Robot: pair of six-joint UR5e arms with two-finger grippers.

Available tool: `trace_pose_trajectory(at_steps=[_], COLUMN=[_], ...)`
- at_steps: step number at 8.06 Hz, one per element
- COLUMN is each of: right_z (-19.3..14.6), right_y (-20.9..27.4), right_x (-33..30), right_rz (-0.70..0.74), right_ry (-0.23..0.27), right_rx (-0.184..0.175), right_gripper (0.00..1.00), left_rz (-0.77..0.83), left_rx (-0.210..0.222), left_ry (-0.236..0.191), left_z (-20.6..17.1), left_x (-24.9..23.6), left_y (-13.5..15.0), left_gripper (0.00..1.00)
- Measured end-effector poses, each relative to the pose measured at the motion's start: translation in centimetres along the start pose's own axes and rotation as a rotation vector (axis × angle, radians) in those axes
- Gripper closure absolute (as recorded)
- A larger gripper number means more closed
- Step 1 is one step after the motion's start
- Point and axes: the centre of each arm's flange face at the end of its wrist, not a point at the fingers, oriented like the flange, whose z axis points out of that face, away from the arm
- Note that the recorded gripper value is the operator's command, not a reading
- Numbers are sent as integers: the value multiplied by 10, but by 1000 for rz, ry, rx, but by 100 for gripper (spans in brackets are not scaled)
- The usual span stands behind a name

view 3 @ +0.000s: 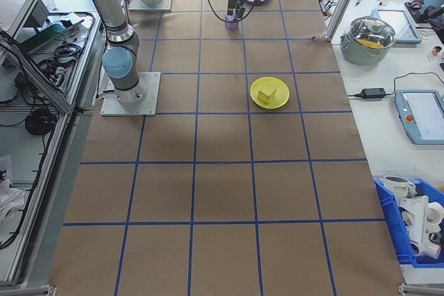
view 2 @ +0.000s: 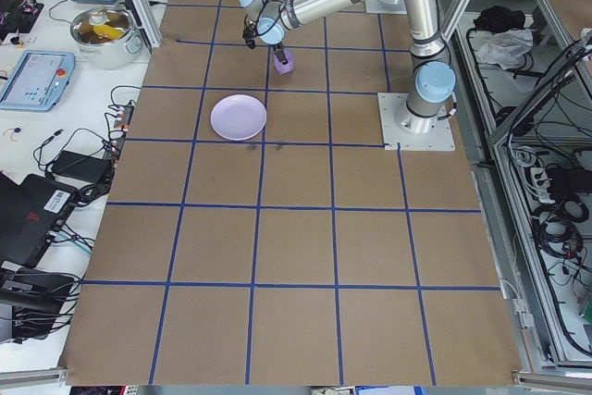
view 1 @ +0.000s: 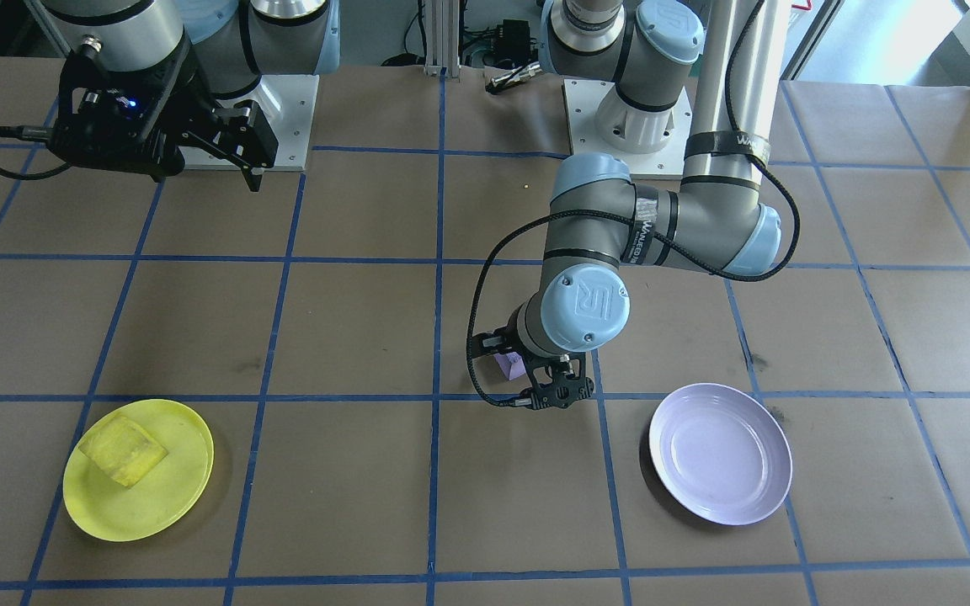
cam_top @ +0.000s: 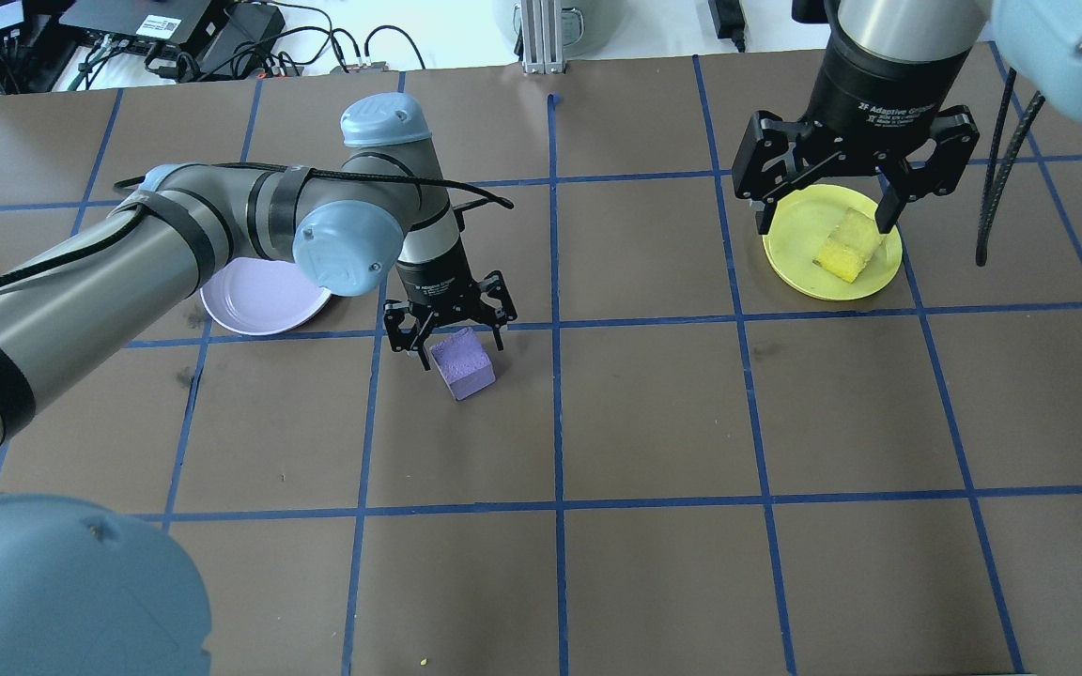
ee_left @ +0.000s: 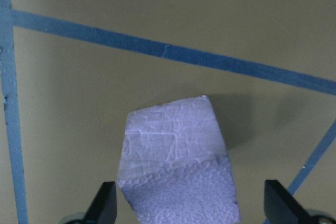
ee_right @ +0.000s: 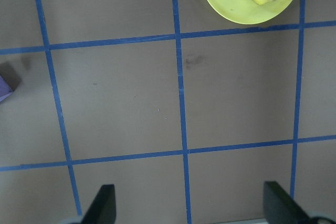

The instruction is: Sort blocks by color into plates

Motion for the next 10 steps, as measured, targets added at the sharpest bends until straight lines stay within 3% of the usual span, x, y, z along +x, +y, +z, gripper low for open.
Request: trace_pose_trajectory(at_steps=[2, 3, 5, 6, 10], right_z=[0, 1, 1, 1, 1], right_y=[0, 1, 1, 1, 1], right_x=[0, 0, 0, 0, 0], right_rz=[-2, -2, -1, -2, -3], right_ry=[0, 1, 1, 1, 1], right_rx=[-1, -1, -2, -1, 0], right_gripper=[0, 0, 0, 0, 0], left_rz=[4, 4, -1, -1, 0], left_rx=[-12, -16, -24, -28, -6], left_ry=[-9, -11, -14, -15, -3], left_z=[7, 9, 15, 17, -2], left_x=[0, 0, 0, 0, -2], left_y=[0, -1, -4, -6, -2], left_gripper=[0, 22, 86, 100, 100])
